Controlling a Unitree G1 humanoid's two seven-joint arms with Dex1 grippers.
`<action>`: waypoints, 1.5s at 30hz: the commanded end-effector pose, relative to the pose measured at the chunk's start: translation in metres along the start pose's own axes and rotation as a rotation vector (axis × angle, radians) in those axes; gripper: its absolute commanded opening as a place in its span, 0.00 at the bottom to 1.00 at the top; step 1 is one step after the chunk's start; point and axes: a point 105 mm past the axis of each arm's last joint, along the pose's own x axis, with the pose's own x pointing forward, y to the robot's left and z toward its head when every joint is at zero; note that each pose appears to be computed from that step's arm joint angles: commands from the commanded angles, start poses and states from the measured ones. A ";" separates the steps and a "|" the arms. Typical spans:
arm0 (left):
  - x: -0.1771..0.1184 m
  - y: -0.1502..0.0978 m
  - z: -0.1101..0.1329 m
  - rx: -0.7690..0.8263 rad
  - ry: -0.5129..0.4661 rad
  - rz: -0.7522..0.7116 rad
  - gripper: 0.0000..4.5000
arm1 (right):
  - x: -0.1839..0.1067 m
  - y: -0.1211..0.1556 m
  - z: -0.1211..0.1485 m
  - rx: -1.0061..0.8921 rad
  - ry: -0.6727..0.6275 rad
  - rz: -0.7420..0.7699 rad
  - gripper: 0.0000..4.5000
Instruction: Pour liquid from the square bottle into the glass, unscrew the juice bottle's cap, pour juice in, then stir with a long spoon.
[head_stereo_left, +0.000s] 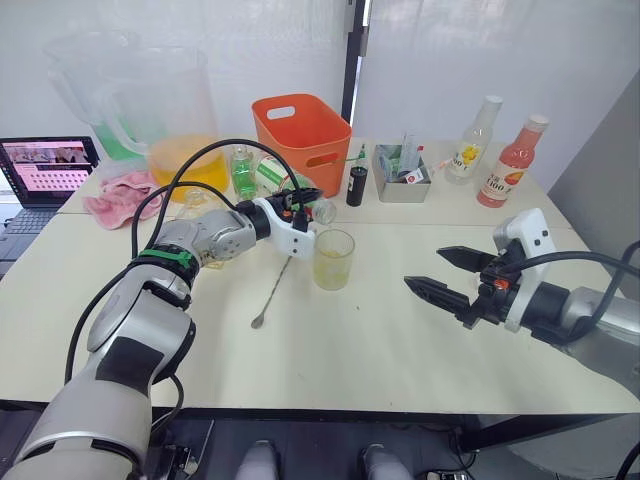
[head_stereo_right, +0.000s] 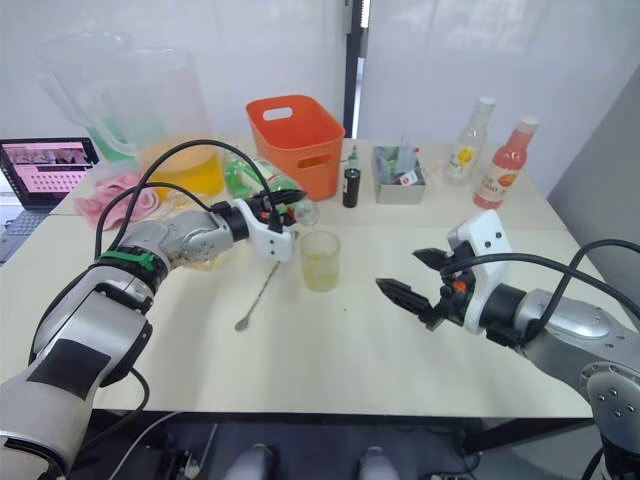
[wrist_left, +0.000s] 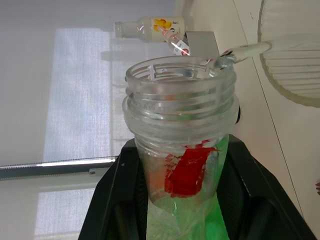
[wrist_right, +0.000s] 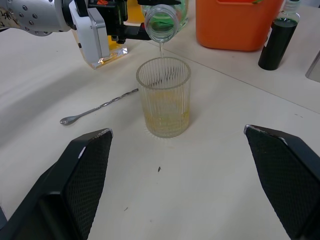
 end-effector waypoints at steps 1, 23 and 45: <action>0.005 0.030 0.002 0.035 -0.018 0.087 0.30 | -0.001 0.002 0.012 -0.030 -0.052 0.008 0.99; 0.001 0.049 -0.014 -0.562 0.016 0.179 0.30 | 0.004 0.000 0.020 -0.036 -0.061 0.040 0.99; -0.095 0.082 -0.033 -1.437 0.034 0.378 0.30 | 0.031 -0.017 0.042 -0.097 -0.050 0.217 0.99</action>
